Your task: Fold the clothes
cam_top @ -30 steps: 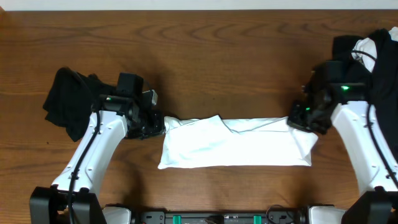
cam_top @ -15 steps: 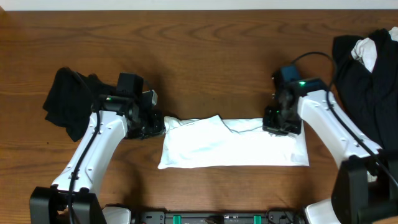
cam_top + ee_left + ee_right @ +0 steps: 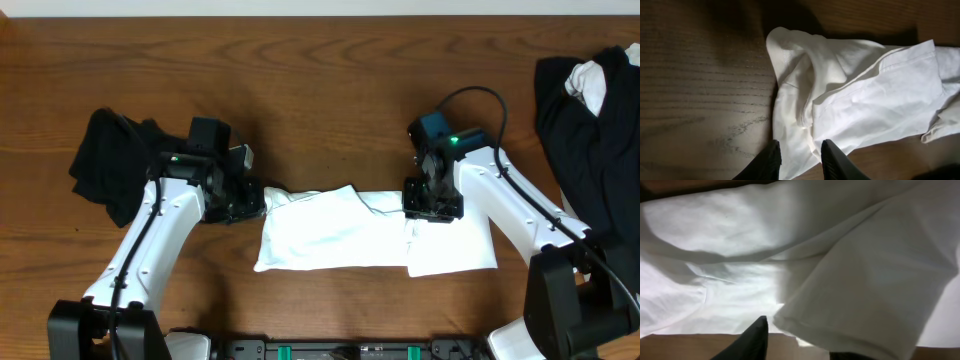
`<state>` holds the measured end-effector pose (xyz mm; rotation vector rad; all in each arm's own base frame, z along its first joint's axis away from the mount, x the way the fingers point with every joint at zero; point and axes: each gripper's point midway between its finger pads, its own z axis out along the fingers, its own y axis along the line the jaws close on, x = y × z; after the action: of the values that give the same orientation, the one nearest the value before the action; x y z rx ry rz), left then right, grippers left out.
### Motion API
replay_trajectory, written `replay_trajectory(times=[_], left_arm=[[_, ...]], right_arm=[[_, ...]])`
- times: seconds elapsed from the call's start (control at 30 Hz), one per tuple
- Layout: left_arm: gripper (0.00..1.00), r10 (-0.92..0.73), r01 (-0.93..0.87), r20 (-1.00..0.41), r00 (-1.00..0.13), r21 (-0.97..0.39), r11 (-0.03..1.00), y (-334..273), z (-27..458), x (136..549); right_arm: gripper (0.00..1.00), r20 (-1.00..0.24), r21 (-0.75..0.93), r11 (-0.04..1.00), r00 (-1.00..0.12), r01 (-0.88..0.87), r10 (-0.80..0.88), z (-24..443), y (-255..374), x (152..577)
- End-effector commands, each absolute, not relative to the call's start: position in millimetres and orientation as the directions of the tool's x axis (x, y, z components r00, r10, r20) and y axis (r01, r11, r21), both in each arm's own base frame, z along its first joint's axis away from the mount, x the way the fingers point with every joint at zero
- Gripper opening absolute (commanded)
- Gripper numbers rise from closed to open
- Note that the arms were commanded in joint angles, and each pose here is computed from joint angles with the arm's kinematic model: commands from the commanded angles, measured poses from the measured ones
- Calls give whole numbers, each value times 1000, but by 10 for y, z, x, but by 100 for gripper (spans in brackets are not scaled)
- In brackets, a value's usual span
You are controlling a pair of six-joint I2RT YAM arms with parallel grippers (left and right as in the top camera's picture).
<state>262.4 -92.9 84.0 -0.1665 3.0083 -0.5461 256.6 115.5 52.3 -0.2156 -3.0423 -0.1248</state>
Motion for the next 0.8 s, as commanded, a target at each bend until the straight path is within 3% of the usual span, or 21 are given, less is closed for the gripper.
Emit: replay_trajectory(times=[0.0,0.27,0.47,0.77], left_arm=[[30,-110,-84,-54,-992,-357,930,-930,828,2588],[30,-109,-83,-53,-993,-357,930,-931,825,2584],[31,-109,-86,-47,-993,-356,931,-928,809,2567],[31,-110,-86,-46,-993,-356,931,-928,808,2566]], right_arm=[[39,82,78,987,-987,144,138,545,1178,2602],[40,34,95,983,-987,159,156,542,1156,2746],[34,-97,99,983,-981,157,167,556,1134,3058],[40,-219,116,987,-966,113,137,610,1173,3344]])
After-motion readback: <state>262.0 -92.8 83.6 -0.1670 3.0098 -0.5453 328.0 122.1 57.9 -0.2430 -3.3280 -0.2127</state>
